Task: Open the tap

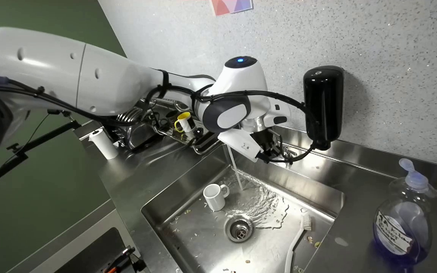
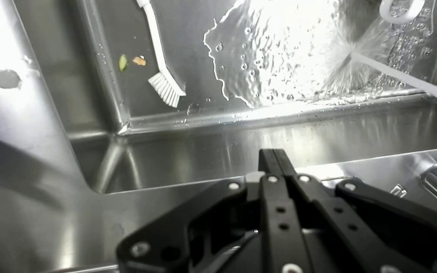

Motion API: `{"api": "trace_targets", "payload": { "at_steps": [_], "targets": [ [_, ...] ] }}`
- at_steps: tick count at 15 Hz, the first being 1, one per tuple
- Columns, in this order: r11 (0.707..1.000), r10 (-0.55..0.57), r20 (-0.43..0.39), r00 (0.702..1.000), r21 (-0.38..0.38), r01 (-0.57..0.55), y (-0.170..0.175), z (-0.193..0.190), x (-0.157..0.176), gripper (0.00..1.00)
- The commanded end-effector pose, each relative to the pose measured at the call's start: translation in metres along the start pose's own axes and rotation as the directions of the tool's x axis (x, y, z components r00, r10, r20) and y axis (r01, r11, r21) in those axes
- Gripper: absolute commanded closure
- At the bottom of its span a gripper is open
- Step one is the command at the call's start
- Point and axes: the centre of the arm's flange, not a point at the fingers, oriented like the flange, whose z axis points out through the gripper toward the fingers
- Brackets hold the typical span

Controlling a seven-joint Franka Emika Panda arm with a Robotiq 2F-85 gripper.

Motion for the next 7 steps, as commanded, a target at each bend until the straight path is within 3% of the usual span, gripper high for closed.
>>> {"api": "trace_targets", "payload": {
  "at_steps": [1, 7],
  "targets": [
    [1.0, 0.001, 0.025, 1.0, -0.017, -0.001, -0.007, -0.024, -0.034, 1.0],
    [0.999, 0.013, 0.019, 1.0, -0.037, -0.012, -0.01, -0.033, -0.047, 1.0]
  ]
}}
